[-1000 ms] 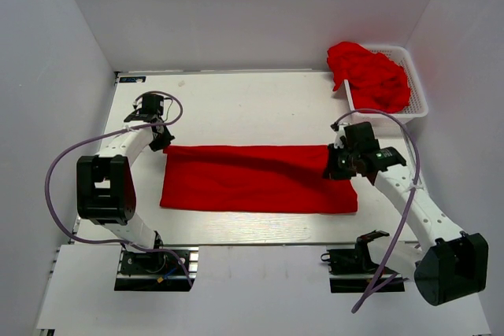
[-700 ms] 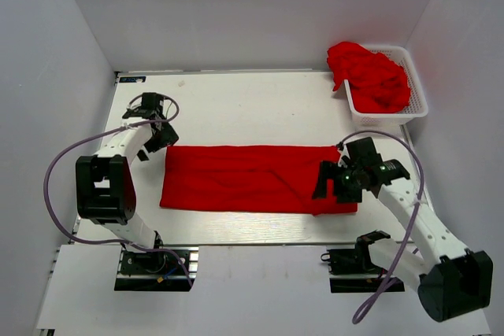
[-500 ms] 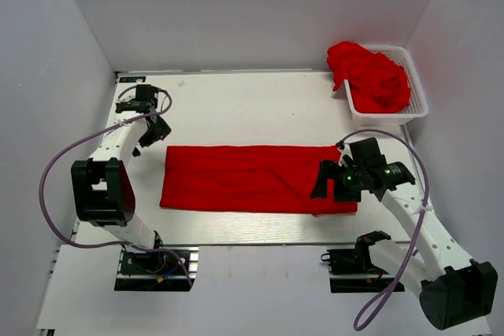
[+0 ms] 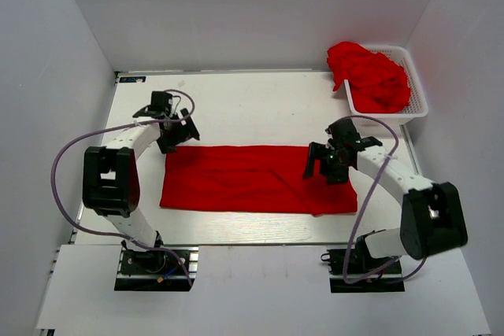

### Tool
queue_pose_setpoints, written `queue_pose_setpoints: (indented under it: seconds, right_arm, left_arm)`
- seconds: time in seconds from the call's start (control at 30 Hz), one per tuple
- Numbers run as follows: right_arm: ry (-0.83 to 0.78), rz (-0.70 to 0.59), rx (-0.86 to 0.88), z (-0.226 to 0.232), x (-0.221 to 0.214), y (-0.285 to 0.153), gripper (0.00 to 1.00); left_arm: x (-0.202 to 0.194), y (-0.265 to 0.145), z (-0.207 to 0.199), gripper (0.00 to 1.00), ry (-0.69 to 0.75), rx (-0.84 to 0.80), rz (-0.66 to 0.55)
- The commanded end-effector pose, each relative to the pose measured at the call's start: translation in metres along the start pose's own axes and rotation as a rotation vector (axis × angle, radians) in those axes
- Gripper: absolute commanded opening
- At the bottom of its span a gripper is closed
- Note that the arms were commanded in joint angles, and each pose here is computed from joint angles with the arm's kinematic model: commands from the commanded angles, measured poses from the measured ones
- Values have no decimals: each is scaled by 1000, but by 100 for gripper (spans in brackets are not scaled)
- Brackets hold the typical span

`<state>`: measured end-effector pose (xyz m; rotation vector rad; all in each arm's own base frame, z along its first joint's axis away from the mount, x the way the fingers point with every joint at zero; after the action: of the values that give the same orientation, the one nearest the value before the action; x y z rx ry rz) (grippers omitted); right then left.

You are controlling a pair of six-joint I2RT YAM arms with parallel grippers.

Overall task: Fold and stack the t-shirts
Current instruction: Rotate the tshirt 90 degrees

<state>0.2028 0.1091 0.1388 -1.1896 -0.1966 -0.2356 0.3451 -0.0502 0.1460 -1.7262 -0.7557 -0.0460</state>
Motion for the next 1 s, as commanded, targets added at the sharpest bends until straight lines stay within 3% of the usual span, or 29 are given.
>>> queue_pose_setpoints:
  seconds: [0.0,0.13,0.27,0.37,0.7,0.77,0.97]
  right_arm:
    - [45,-89,-62,2,34,13,90]
    - [82,-76,-121,-3,47,32,90]
    - [105,11,-152,-8,58,66,90]
    - [87,38,-77,3,81,94,90]
    - [-53,-93,148,64,242,177,90]
    - [-69,-142,227,79,258,183,90]
    - [-91,-260,409,97,281,207,90]
  left_arm:
    - [-21,11,-11,100,73,-105,77]
    - [-52,22,-1,100,62,-78,165]
    - [-88,25,26,100,32,67,258]
    - [-113,14,38,100,38,139,310]
    - [-207,-15,19,100,70,-43,618]
    - [-219,-19,5,100,57,-122,670]
    - [-252,-39,-46,100,267,-256,705]
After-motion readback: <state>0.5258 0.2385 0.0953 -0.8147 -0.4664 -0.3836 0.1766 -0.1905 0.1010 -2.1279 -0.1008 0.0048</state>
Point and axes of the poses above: each gripper's point midway between its finger pads, its own y axis out along the fingers, its own z axis along the line the jaws close on, x = y × z, the point moved 8 cm from there along -y, back along the fingers, and after that the axes turned 1 degree about -y, right-handed, at the moved point
